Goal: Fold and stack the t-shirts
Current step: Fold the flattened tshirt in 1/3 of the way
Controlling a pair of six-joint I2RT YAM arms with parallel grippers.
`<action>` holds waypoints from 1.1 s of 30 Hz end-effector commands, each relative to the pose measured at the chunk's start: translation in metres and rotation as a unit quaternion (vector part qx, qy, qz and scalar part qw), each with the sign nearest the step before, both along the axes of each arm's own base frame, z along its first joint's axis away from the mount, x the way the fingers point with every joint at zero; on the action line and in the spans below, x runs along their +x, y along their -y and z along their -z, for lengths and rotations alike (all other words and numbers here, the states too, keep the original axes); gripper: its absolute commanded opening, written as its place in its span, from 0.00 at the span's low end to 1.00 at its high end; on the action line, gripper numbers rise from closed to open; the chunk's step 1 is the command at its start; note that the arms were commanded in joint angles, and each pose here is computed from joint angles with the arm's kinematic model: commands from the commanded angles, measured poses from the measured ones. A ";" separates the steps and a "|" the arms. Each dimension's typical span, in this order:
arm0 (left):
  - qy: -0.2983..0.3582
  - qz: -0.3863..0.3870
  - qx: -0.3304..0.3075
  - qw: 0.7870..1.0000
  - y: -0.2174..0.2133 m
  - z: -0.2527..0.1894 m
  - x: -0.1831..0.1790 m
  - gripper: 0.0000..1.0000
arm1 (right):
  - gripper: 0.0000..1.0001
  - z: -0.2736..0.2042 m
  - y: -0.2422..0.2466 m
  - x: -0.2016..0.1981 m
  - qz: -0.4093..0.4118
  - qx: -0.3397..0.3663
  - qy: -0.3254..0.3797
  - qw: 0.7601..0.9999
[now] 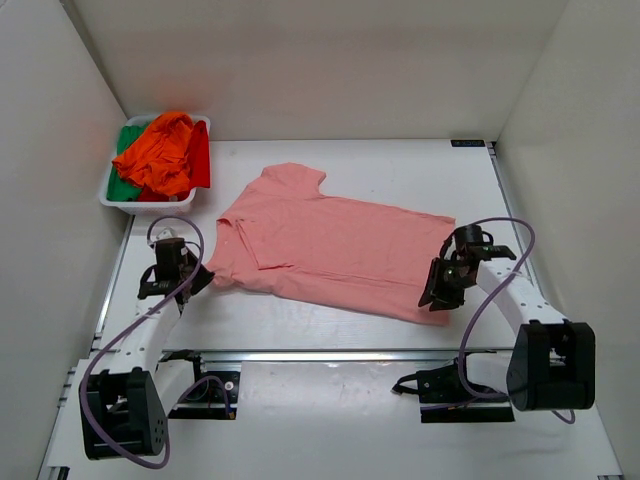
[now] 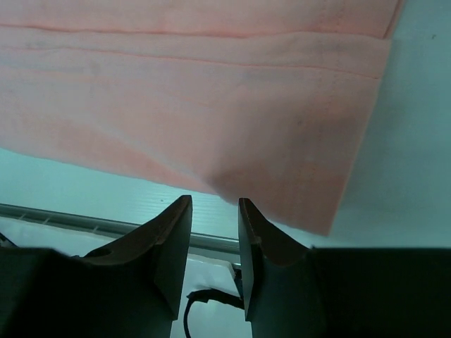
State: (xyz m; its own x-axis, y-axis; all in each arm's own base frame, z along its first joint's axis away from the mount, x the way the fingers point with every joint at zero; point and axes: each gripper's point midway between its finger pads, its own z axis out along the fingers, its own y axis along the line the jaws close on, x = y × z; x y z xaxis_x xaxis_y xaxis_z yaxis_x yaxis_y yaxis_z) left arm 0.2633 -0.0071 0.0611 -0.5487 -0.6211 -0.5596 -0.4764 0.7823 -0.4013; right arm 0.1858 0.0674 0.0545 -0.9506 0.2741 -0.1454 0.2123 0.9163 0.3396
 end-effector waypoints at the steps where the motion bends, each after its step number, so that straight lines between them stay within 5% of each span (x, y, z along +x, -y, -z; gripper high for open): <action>1: 0.011 0.006 0.015 1.000 -0.003 -0.013 0.004 0.00 | 0.30 0.000 0.007 0.015 -0.008 -0.023 0.010 1.000; 22: 0.021 0.041 -0.019 0.999 0.019 -0.010 -0.005 0.00 | 0.30 0.042 0.091 0.095 0.004 -0.150 -0.011 0.989; 33: -0.017 0.099 0.031 0.994 0.018 -0.002 -0.020 0.00 | 0.30 0.047 0.122 0.120 -0.019 -0.197 -0.007 0.980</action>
